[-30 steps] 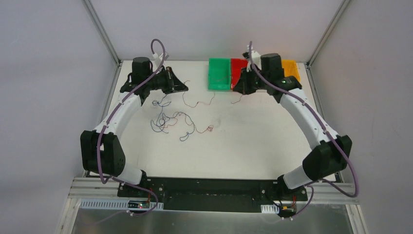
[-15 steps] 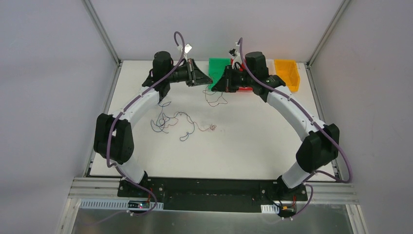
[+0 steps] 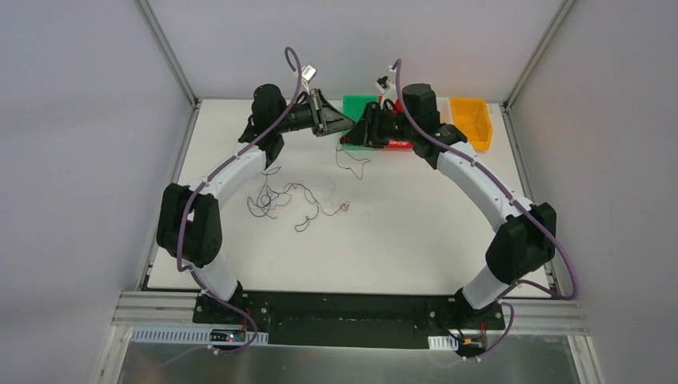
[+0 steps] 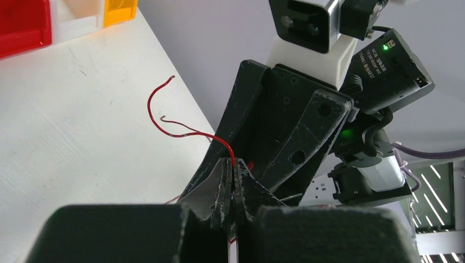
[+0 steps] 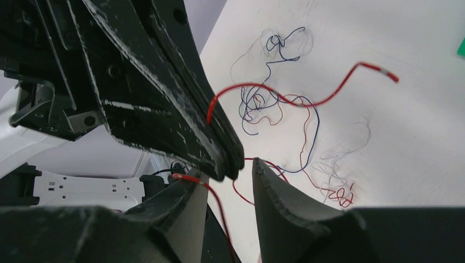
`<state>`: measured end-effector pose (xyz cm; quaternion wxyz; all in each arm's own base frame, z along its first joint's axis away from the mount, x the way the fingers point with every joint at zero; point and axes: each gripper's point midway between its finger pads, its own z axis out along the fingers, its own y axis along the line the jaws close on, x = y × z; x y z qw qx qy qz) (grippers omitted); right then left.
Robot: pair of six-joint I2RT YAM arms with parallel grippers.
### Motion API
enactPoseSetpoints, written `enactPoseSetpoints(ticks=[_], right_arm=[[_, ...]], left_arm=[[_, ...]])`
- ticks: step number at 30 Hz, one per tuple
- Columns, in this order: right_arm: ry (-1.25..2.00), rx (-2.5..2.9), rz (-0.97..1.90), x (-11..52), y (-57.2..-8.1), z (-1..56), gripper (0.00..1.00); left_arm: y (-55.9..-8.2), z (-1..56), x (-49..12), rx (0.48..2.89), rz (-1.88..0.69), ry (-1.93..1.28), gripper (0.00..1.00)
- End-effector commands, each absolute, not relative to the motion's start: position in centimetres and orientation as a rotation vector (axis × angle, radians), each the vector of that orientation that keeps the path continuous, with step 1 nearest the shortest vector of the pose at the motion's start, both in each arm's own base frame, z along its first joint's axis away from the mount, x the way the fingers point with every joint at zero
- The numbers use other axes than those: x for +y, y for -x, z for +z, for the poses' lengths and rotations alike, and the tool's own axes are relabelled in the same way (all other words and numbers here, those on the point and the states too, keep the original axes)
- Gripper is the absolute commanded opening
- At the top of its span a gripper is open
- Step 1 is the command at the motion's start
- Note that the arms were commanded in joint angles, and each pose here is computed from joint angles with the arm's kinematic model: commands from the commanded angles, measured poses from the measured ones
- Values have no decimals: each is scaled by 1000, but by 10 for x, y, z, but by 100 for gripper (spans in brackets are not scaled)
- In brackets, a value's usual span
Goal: Untangle the cables
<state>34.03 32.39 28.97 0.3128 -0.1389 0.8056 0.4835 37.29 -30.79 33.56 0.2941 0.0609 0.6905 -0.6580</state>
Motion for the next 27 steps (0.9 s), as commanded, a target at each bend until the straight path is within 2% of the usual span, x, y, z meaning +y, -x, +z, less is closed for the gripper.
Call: enactPoseSetpoints(ticks=[1,5,11,16,18,23,24,27], right_arm=[[357,2022,1317,333,-350,317,38],[370,1998,1368,337,-346,328,39],[344,2007,1362,334,-344,323,52],[327,1975,1371,336,-351,334,52],[319,1973,1336,335,-357,332,44],[259,2017,1269,326,-372,317,5],[241,2025,1264,322,-375,315,0],[185,2038,1255,309,-385,313,0]], left_arm=[[-370,355,-313,1760,-1782,-186,0],[-372,351,-313,1764,-1777,-179,0],[-377,349,-314,1766,-1787,-148,0],[-382,347,-316,1768,-1802,-120,0],[-382,351,-316,1752,-1810,-125,0],[-380,360,-317,1727,-1817,-146,0],[-379,361,-317,1724,-1815,-154,0],[-377,364,-316,1715,-1796,-186,0]])
